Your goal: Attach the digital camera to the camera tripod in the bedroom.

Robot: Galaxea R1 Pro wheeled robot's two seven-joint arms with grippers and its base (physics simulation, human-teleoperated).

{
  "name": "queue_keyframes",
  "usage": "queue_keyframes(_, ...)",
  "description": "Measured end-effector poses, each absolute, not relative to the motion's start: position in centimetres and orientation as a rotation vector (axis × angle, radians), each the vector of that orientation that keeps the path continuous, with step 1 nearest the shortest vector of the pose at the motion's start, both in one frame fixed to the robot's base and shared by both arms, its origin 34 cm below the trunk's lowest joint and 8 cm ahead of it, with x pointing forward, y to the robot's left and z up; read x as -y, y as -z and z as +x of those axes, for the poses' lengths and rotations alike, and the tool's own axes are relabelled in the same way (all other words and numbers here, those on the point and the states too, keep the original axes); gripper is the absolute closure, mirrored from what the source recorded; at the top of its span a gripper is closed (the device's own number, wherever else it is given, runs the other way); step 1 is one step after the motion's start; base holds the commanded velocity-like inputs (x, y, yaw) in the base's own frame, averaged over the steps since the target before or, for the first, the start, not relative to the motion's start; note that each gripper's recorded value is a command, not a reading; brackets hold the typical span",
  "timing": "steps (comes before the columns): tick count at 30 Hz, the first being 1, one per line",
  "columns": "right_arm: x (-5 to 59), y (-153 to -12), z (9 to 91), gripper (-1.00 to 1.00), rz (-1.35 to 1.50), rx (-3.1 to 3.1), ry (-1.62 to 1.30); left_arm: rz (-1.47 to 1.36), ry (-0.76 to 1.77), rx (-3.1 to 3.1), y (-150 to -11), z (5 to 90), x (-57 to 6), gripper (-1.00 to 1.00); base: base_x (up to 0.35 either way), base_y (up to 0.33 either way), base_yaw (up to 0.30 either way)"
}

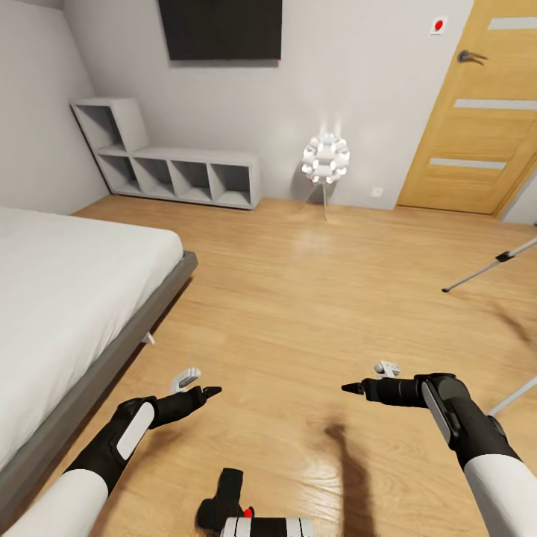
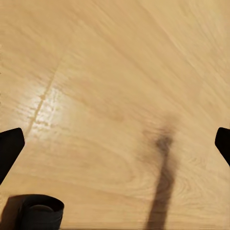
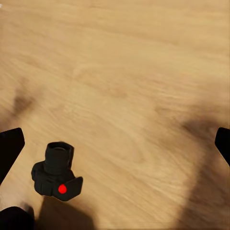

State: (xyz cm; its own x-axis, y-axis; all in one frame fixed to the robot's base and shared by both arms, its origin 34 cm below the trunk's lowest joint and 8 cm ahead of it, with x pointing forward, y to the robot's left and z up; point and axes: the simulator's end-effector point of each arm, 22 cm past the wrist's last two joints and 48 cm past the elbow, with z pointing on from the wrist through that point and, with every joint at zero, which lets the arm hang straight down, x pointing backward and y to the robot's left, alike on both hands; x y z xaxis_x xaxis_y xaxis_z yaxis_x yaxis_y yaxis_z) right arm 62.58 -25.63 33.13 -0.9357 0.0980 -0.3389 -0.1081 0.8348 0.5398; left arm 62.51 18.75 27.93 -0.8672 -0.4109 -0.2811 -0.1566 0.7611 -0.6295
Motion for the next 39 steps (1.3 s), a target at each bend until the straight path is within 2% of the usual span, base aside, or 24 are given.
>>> queue_keyframes(39,25.4,-26.5,60.0,-1.0,0.038,-2.772,-0.837,-0.458,0.757,-2.696,-21.0,59.4,-19.7,-1.0,0.0,0.0,0.0)
